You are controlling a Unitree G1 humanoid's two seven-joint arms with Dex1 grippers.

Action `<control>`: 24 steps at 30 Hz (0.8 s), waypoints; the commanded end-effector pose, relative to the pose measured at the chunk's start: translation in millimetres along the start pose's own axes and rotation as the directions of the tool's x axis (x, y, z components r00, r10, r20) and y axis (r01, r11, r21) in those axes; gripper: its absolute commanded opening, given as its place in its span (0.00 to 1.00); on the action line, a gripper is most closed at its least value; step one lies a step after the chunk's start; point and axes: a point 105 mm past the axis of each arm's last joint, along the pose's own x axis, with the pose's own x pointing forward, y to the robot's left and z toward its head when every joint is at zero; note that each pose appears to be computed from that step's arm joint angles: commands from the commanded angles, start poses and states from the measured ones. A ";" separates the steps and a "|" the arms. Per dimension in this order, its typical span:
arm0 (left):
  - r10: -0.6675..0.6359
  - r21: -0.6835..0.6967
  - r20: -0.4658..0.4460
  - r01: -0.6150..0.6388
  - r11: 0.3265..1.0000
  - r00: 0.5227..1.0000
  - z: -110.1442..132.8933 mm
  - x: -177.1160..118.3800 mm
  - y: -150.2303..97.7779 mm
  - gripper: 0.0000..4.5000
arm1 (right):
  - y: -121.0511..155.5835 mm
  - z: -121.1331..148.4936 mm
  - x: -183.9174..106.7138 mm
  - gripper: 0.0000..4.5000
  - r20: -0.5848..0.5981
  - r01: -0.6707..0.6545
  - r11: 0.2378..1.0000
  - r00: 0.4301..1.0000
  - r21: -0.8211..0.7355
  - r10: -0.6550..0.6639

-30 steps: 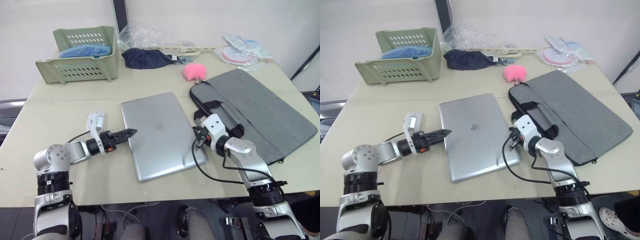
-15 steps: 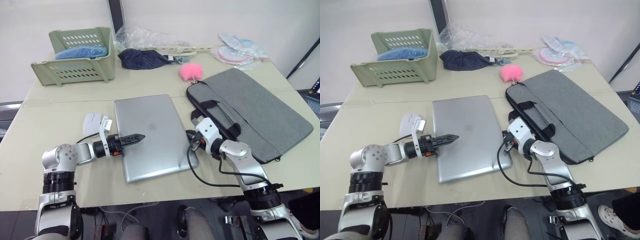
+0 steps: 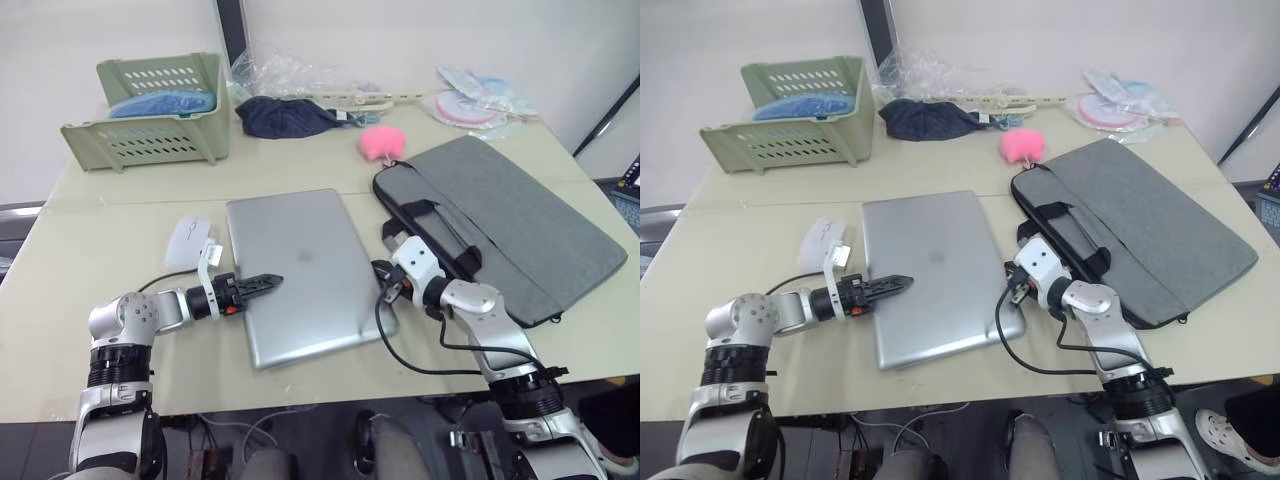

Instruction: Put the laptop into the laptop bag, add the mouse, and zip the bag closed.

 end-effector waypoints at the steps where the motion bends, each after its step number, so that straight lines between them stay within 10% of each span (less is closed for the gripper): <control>1: 0.043 -0.022 -0.100 -0.045 0.999 0.994 -23.5 12.4 8.7 0.13 | 35.9 -9.0 7.7 0.00 -0.023 -0.149 0.988 0.988 0.031 0.150; 11: 0.020 -0.026 -0.109 -0.023 0.999 0.994 -26.6 20.9 3.1 0.11 | 25.7 -2.8 -6.1 0.00 -0.024 -0.106 0.994 0.994 0.012 0.106; 24: 0.009 0.041 -0.068 -0.006 0.999 0.998 -25.9 9.1 -40.9 0.11 | -60.5 92.0 -78.3 0.00 0.085 0.237 0.963 0.970 -0.127 -0.227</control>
